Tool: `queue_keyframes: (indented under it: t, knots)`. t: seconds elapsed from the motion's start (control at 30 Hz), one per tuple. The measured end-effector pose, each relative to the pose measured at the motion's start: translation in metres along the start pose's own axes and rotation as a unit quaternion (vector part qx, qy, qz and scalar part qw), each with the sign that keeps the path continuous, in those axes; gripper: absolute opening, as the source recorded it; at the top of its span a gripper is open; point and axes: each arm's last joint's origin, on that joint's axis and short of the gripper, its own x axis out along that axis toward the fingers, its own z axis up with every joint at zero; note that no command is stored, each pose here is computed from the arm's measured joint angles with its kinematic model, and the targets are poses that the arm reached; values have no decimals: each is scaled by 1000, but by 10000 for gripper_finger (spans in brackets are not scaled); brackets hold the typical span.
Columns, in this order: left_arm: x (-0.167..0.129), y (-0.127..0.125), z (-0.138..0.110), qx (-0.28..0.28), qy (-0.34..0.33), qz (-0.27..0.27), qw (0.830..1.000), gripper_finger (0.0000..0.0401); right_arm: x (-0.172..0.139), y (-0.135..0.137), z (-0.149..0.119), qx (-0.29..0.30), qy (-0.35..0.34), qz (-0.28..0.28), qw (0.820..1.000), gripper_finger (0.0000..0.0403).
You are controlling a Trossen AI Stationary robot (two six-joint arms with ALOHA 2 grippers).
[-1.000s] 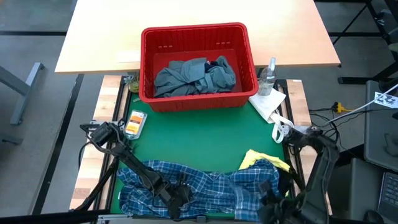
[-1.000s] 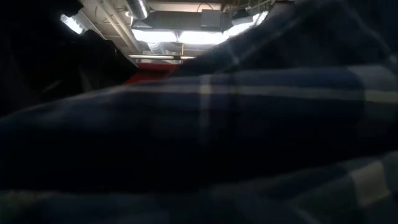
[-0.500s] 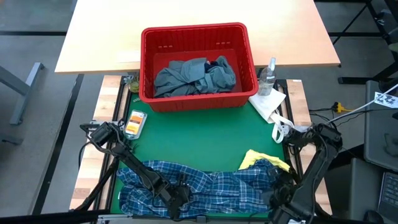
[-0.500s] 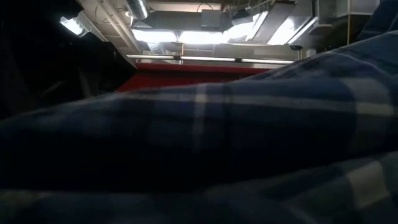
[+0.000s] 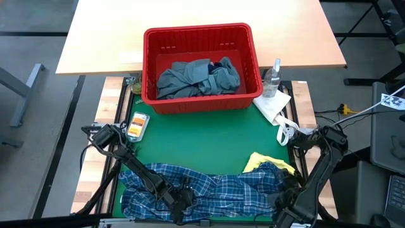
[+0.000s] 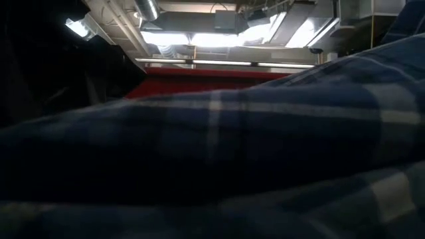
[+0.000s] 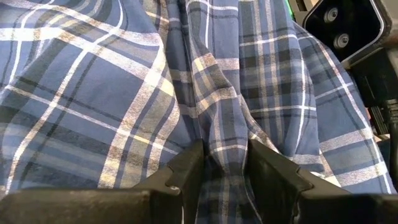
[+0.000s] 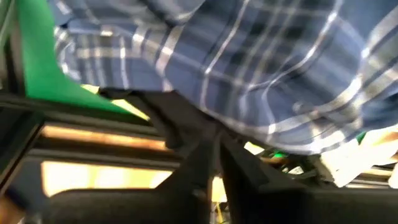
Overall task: Fold Laundry from Bin
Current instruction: Fold the blue shirt
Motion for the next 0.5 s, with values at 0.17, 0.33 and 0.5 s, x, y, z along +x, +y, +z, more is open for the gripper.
queue_keyframes:
  t: [0.17,0.33,0.5]
  knots:
    - [0,0,0,0,0,0,1000,121,0,2,-1,3,24,32,999,92]
    - [0,0,0,0,-1,0,1000,121,-12,-1,2,33,78,132,988,123]
    - [0,0,0,0,-1,0,1000,121,-54,-5,5,32,-15,151,988,126]
